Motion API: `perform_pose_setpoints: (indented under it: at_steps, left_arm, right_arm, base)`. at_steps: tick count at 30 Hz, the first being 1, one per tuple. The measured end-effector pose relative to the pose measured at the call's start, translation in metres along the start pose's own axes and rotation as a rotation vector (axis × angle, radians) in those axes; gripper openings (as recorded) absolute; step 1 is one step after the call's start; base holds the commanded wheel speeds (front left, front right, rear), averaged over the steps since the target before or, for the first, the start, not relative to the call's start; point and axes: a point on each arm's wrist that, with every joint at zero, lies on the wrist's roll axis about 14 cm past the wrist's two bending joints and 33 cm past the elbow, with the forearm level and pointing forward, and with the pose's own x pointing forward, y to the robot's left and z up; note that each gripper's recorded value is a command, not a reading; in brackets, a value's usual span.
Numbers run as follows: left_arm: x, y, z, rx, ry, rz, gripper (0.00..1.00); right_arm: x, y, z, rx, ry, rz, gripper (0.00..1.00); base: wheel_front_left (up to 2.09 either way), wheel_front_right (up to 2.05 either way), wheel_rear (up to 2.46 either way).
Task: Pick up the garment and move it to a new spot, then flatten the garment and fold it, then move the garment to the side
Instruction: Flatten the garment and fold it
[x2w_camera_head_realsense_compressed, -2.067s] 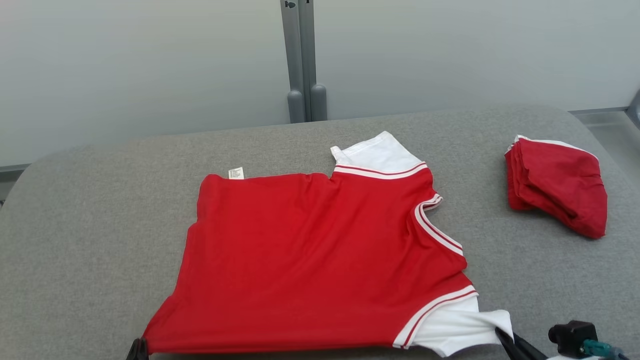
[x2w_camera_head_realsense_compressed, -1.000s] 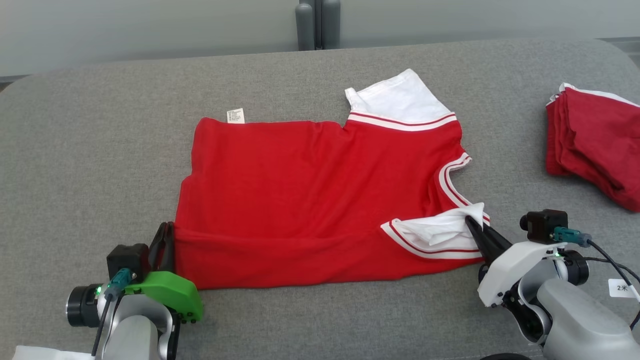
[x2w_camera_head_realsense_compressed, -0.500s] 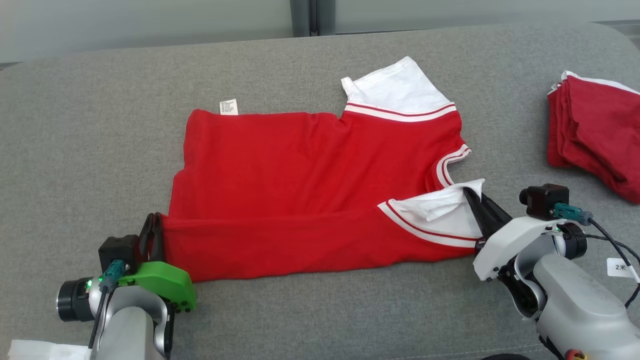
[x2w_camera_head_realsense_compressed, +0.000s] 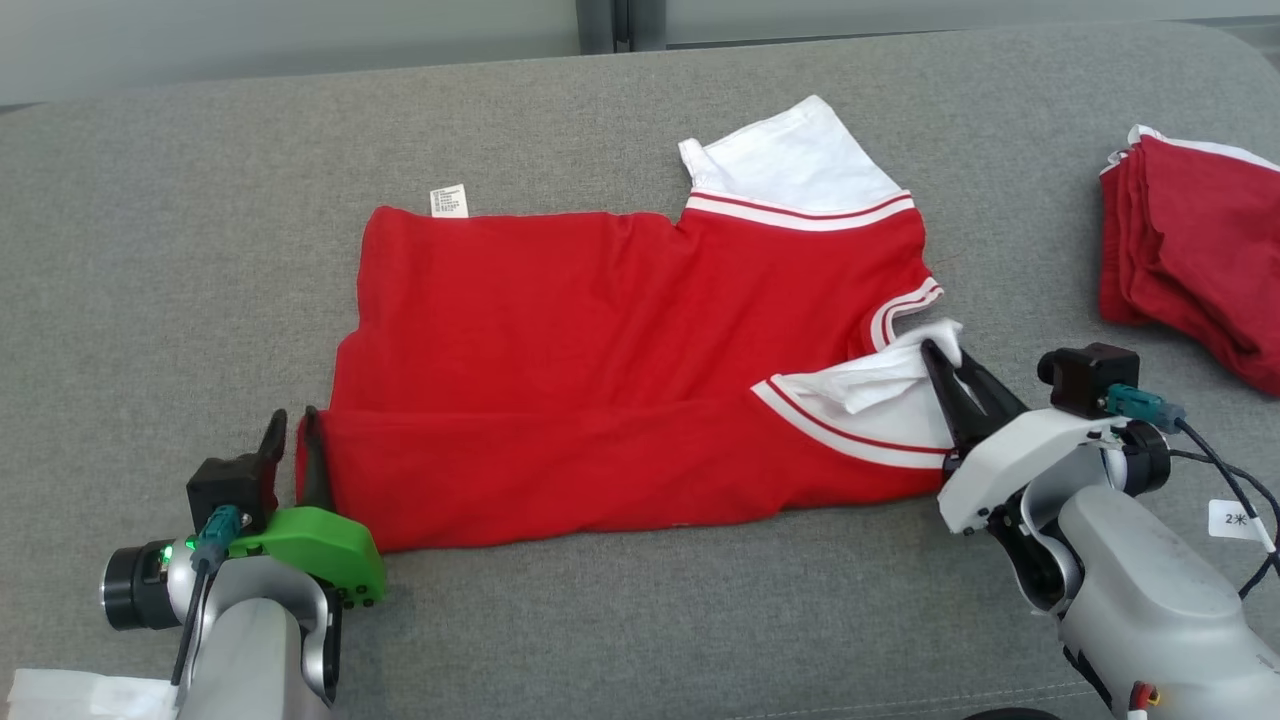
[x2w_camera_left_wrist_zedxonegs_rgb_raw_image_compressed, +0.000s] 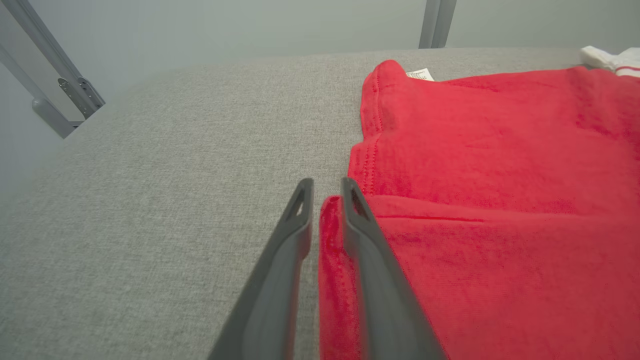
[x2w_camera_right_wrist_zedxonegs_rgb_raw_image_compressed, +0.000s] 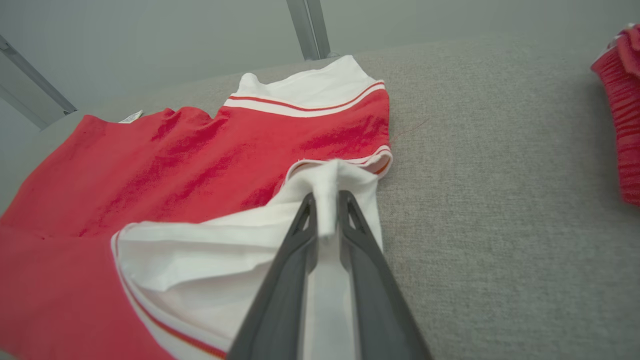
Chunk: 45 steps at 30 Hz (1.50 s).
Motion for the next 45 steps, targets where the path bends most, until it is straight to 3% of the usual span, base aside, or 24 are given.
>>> perform_pose_setpoints:
  at_steps: [8, 14, 23, 38, 40, 41, 42, 45]
  left_arm:
    - [-0.003, 0.007, 0.013, 0.002, -0.046, 0.033, 1.0]
    - [-0.022, 0.01, 0.01, -0.002, -0.051, 0.044, 1.0]
    - [-0.051, 0.012, 0.0, -0.038, -0.043, 0.058, 1.0]
    - [-0.062, 0.02, -0.005, -0.049, -0.033, 0.079, 1.0]
    - [-0.062, 0.019, -0.006, -0.05, -0.031, 0.075, 1.0]
    - [-0.062, 0.019, -0.006, -0.051, -0.031, 0.075, 1.0]
    - [-0.062, 0.019, -0.006, -0.054, -0.031, 0.075, 1.0]
    - [-0.062, 0.018, -0.006, -0.057, -0.03, 0.075, 1.0]
  right_arm:
    - [-0.008, -0.026, 0.03, -0.029, -0.11, -0.088, 1.0]
    - [-0.028, -0.003, 0.01, -0.054, -0.089, -0.049, 1.0]
    - [-0.046, 0.056, -0.018, -0.048, -0.037, 0.096, 1.0]
    - [-0.028, 0.078, -0.025, -0.038, -0.009, 0.152, 0.99]
    - [-0.027, 0.079, -0.024, -0.041, -0.012, 0.153, 0.85]
    - [-0.027, 0.078, -0.023, -0.041, -0.014, 0.151, 0.72]
    - [-0.026, 0.078, -0.023, -0.043, -0.015, 0.15, 0.43]
    - [-0.025, 0.075, -0.023, -0.048, -0.015, 0.143, 0.31]
  base:
    - [0.0, 0.0, 0.0]
    - [0.0, 0.0, 0.0]
    - [0.0, 0.0, 0.0]
    - [0.0, 0.0, 0.0]
    - [0.0, 0.0, 0.0]
    - [0.0, 0.0, 0.0]
    - [0.0, 0.0, 0.0]
    - [0.0, 0.0, 0.0]
